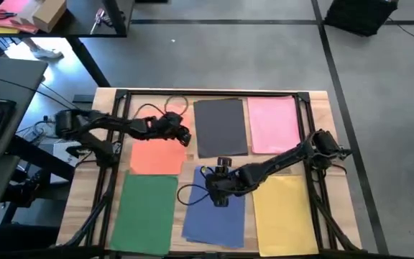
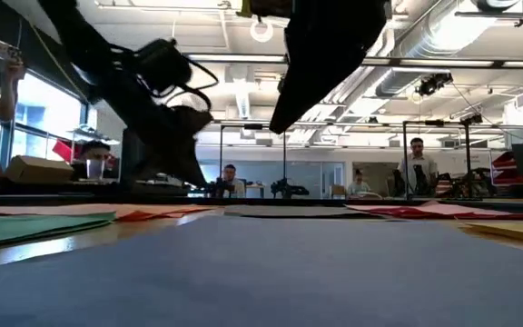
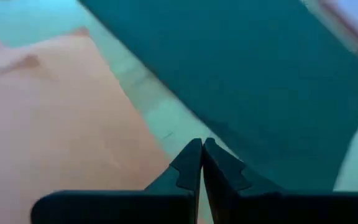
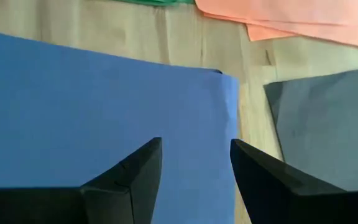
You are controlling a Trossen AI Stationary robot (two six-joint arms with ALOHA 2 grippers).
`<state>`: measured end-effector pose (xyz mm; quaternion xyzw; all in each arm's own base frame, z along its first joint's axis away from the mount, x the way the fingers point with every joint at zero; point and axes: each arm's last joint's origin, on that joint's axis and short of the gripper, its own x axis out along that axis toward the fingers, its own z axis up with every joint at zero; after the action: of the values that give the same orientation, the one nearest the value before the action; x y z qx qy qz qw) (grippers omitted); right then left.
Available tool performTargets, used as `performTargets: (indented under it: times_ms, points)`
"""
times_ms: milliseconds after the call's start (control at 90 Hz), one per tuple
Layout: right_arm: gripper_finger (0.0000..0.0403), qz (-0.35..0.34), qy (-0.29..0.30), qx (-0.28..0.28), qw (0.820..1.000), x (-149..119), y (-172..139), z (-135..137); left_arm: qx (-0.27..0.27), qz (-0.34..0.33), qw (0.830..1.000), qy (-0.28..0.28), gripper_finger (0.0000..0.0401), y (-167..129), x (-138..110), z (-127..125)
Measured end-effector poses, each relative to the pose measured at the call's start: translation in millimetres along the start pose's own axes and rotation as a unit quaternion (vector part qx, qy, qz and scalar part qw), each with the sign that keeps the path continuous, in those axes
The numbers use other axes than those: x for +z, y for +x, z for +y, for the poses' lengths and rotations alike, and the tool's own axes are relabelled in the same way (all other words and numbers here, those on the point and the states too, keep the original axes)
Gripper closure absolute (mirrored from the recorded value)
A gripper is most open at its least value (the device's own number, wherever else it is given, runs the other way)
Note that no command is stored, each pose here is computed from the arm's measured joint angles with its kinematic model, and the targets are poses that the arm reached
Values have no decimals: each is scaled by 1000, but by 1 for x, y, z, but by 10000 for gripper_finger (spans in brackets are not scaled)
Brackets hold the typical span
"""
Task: Organize paper
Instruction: Adjust the orange papers on the top left of the table
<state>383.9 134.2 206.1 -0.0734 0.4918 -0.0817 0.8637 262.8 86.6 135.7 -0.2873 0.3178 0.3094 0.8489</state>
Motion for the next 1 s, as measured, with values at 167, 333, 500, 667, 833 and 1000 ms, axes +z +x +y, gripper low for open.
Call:
performTargets:
  times_ms: [167,333,500,667,833,1000]
  points:
    - [227,2,9,4,1000,1,2,-3,29,26,999,18,401,18,3,-5]
    - [227,2,10,5,1000,1,2,-3,82,43,995,28,401,28,5,4]
    - [227,1,17,5,1000,1,2,-3,92,44,994,34,401,28,9,12]
    - [227,1,20,5,1000,1,1,-3,152,36,986,51,401,13,22,30]
    - [227,6,36,13,999,0,0,0,150,19,988,39,401,-2,36,39]
    - [227,4,33,13,999,-1,-1,3,52,-2,997,49,401,5,31,9]
